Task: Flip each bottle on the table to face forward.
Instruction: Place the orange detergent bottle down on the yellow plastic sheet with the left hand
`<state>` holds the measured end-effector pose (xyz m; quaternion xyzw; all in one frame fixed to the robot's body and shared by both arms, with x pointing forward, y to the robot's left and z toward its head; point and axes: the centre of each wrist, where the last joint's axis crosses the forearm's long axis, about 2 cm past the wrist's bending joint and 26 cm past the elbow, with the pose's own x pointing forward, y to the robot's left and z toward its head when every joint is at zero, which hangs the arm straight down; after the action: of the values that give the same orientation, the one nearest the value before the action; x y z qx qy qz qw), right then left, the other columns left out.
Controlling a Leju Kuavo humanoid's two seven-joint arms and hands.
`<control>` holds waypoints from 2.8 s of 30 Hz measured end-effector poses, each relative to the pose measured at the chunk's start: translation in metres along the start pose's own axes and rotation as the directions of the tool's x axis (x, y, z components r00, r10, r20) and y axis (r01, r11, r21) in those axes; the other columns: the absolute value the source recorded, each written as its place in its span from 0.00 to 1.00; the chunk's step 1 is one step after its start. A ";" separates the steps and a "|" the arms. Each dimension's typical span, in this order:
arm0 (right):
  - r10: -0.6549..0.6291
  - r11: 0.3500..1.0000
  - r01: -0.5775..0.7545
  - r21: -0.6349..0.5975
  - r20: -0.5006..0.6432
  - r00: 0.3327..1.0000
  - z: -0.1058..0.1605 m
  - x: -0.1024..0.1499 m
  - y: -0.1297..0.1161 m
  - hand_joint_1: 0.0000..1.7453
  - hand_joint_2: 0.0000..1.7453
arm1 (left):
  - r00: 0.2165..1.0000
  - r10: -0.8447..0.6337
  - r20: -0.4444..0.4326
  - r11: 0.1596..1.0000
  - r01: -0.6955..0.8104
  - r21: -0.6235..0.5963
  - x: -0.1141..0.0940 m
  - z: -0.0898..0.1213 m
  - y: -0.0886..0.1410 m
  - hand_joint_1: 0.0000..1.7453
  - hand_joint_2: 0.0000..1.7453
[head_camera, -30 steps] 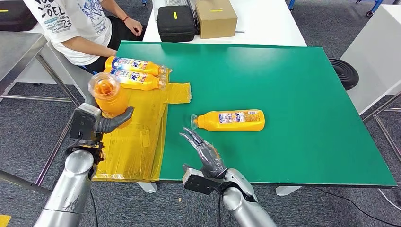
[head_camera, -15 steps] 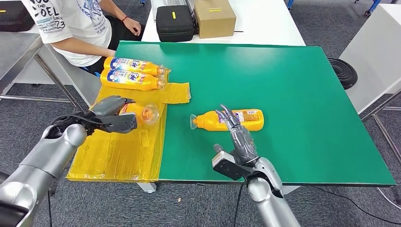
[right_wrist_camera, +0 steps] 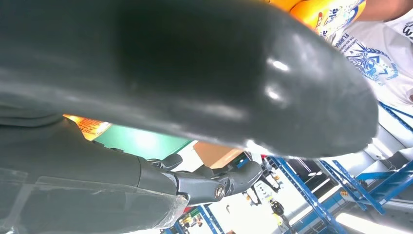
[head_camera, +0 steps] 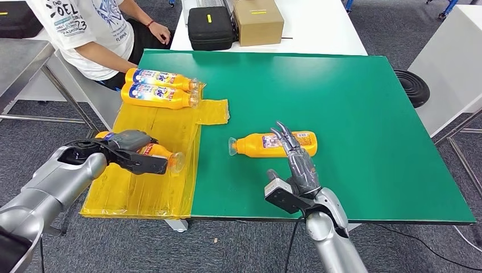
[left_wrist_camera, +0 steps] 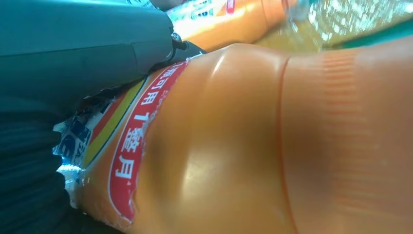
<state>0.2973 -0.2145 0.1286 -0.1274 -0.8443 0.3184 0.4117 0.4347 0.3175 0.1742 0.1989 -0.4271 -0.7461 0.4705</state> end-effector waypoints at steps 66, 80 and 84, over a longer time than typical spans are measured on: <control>-0.017 1.000 0.017 -0.007 -0.044 0.999 0.008 -0.008 0.007 0.00 1.00 | 0.997 0.075 -0.002 0.982 -0.075 -0.175 0.002 -0.018 -0.004 0.00 1.00; 0.003 1.000 -0.003 -0.009 -0.052 0.999 0.008 -0.010 0.004 0.00 0.00 | 0.997 0.081 0.009 0.984 -0.079 -0.160 -0.007 -0.009 0.004 0.00 0.00; 0.005 1.000 -0.006 -0.012 -0.058 0.998 0.007 -0.011 0.003 0.00 0.00 | 0.997 0.074 0.014 0.983 -0.071 -0.167 -0.008 -0.007 0.005 0.00 0.00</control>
<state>0.2989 -0.2208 0.1170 -0.1414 -0.8336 0.3104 0.4344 0.4459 0.3200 0.1741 0.1358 -0.3748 -0.7636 0.5080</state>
